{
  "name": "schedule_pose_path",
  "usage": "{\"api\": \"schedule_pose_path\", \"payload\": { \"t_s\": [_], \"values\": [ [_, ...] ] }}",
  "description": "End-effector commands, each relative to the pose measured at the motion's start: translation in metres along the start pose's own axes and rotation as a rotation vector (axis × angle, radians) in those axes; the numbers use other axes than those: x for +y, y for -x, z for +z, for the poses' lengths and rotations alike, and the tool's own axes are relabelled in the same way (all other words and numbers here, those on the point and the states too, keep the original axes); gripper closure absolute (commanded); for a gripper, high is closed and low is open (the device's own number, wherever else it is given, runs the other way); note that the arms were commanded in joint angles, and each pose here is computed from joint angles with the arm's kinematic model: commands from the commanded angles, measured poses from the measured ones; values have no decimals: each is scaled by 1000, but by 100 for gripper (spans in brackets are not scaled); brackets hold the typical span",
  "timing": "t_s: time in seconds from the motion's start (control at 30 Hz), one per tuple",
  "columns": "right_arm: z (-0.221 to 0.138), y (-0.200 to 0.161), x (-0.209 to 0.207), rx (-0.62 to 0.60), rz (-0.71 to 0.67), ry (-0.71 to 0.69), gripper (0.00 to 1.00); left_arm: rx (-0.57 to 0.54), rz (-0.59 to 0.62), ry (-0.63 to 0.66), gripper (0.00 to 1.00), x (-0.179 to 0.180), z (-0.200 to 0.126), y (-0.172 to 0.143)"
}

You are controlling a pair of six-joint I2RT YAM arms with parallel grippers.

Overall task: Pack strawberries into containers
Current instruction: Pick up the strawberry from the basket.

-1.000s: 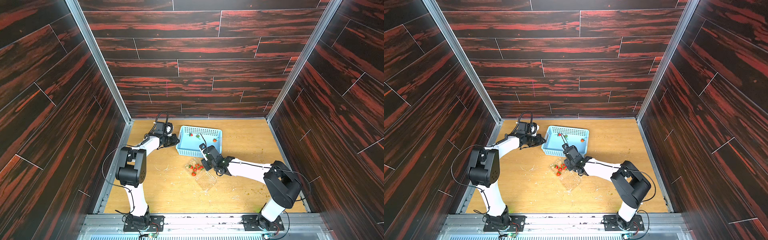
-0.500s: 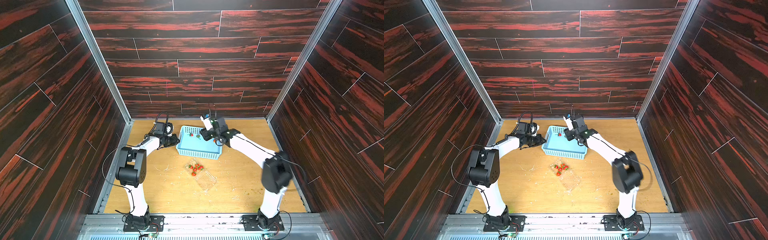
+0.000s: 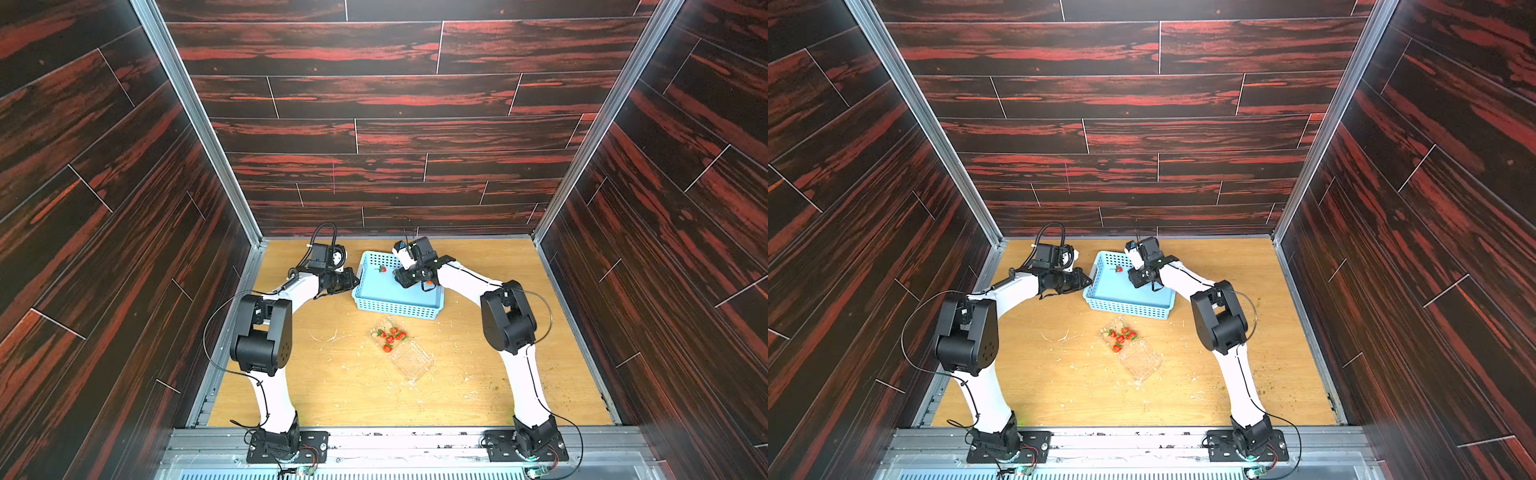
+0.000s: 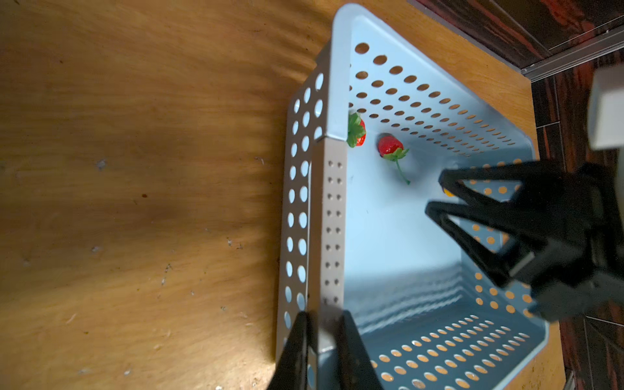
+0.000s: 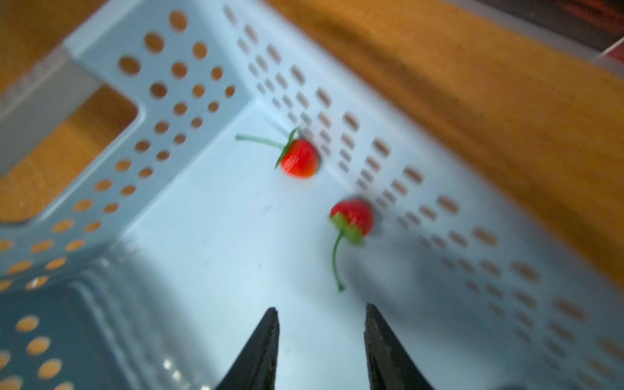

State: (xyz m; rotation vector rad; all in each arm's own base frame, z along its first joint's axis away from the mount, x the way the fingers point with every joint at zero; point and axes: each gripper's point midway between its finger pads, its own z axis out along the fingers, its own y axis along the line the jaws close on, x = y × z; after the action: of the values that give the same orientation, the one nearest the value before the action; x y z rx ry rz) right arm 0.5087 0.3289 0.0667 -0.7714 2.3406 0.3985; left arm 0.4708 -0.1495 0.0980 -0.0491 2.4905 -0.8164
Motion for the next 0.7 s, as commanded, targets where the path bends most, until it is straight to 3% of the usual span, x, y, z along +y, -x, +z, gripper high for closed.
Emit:
{"api": "schedule_pose_path", "payload": {
  "t_s": [0.0,0.43,0.67],
  "values": [
    [19,-4,-5,29,7,21,58,-53,46,-36,90,-24,-23,16],
    [38,-9,6,52,48,123,61,-47,46,-31,90,-24,-23,17],
    [52,-19,0,101,26,79,64,-51,49,-31,90,-25,-24,19]
  ]
}}
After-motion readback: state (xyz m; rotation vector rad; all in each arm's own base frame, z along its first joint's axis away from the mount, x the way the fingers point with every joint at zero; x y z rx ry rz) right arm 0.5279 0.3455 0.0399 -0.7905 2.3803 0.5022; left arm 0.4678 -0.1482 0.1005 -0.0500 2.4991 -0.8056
